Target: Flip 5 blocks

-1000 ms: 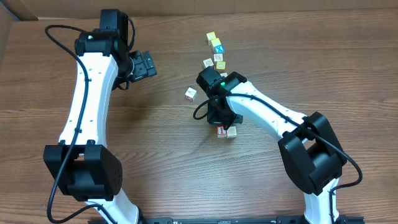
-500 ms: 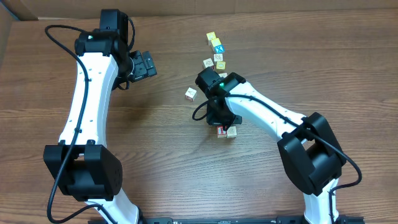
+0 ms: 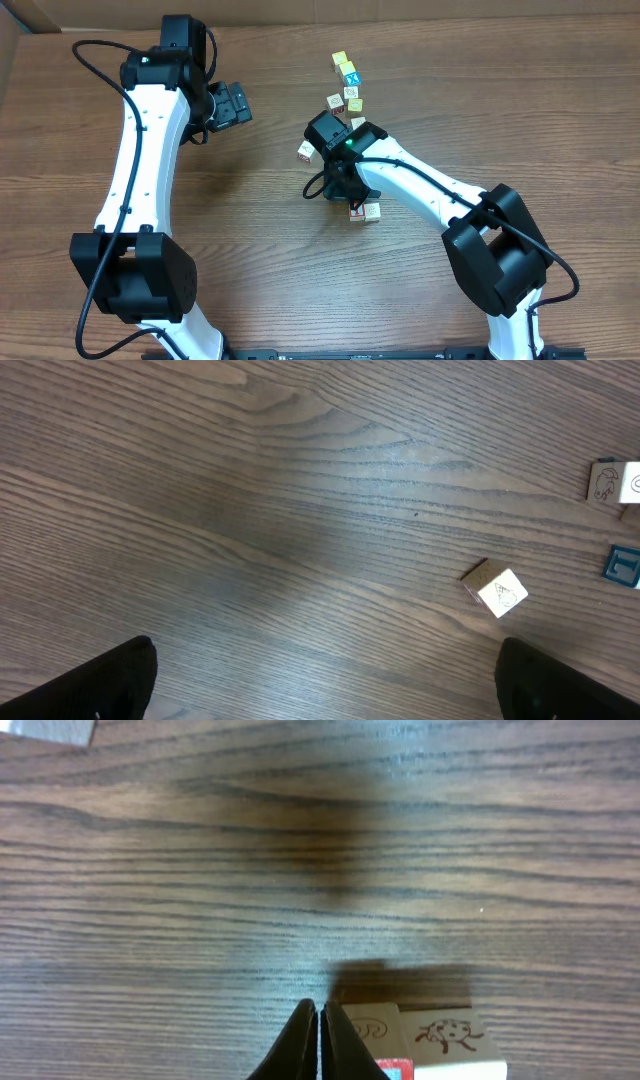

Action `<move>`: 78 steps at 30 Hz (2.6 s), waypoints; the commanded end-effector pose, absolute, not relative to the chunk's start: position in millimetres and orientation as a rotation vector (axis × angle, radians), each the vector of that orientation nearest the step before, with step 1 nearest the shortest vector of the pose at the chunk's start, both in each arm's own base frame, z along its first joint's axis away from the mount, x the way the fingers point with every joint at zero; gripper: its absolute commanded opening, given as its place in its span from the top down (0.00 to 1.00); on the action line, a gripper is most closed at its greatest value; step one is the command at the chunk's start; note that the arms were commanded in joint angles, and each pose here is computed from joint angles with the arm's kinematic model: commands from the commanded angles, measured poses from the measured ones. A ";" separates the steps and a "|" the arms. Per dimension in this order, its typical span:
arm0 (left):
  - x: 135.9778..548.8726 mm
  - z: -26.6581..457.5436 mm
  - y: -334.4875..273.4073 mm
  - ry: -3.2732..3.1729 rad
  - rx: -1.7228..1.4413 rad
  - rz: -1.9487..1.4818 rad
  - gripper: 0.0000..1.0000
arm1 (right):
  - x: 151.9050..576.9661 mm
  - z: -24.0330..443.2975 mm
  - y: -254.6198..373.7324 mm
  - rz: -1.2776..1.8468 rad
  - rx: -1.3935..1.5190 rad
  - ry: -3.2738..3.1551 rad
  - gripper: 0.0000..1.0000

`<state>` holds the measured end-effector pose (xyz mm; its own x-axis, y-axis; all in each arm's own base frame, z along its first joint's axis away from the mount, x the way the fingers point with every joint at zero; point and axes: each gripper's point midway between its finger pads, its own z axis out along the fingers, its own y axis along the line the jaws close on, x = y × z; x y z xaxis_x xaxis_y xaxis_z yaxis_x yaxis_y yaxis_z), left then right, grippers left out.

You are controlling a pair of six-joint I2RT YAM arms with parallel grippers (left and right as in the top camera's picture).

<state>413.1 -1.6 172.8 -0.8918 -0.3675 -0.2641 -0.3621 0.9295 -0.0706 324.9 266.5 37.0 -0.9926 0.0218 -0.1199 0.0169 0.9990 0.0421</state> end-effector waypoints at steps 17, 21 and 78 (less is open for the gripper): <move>413.9 163.1 -5.6 2.838 -0.548 -0.031 0.00 | 316.5 28.8 255.3 -0.025 0.021 3.055 0.95; 413.9 163.1 -5.6 2.838 -0.548 -0.031 0.00 | 316.4 28.7 255.2 -0.025 0.021 3.055 0.95; 413.9 163.1 -5.6 2.838 -0.548 -0.031 0.00 | 310.4 17.5 246.6 -0.068 0.014 3.064 0.96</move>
<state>413.1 -1.6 172.8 -0.8918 -0.3675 -0.2641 -0.3621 0.9295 -0.0706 313.2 247.5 22.4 -0.9958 0.0144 -0.0905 0.0179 0.9991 -0.0375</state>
